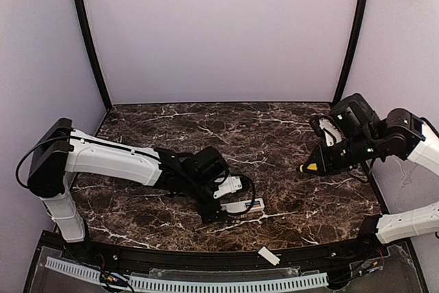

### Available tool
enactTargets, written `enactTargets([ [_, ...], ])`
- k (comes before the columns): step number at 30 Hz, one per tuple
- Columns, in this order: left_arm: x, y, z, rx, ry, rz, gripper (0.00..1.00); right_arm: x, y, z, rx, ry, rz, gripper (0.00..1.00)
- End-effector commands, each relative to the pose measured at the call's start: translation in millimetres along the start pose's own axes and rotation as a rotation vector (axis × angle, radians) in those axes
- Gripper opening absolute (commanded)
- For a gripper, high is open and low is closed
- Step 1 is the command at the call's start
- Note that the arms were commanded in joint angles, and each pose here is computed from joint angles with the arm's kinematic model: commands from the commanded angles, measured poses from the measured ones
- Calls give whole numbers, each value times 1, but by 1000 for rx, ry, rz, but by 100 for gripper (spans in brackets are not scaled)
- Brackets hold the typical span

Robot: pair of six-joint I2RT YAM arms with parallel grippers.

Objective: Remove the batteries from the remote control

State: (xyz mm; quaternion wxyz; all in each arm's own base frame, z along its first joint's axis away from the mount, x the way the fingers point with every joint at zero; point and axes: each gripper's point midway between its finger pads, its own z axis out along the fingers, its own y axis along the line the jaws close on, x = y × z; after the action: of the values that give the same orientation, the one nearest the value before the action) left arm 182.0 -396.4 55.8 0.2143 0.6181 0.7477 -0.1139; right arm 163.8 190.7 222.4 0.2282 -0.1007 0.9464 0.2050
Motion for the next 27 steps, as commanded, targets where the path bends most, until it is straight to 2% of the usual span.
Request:
enactTargets([
  [1,-12,2,-23,-17,-188,-34,96,-11,20,4,-66,11,-11,0],
  [5,-11,-3,-28,36,-291,-68,94,-10,29,17,-81,69,-9,0],
  [14,-14,-4,-15,43,-508,-68,90,-5,45,35,-106,184,39,0],
  [27,-13,-7,23,103,-513,-35,77,-4,52,47,-109,233,68,0],
])
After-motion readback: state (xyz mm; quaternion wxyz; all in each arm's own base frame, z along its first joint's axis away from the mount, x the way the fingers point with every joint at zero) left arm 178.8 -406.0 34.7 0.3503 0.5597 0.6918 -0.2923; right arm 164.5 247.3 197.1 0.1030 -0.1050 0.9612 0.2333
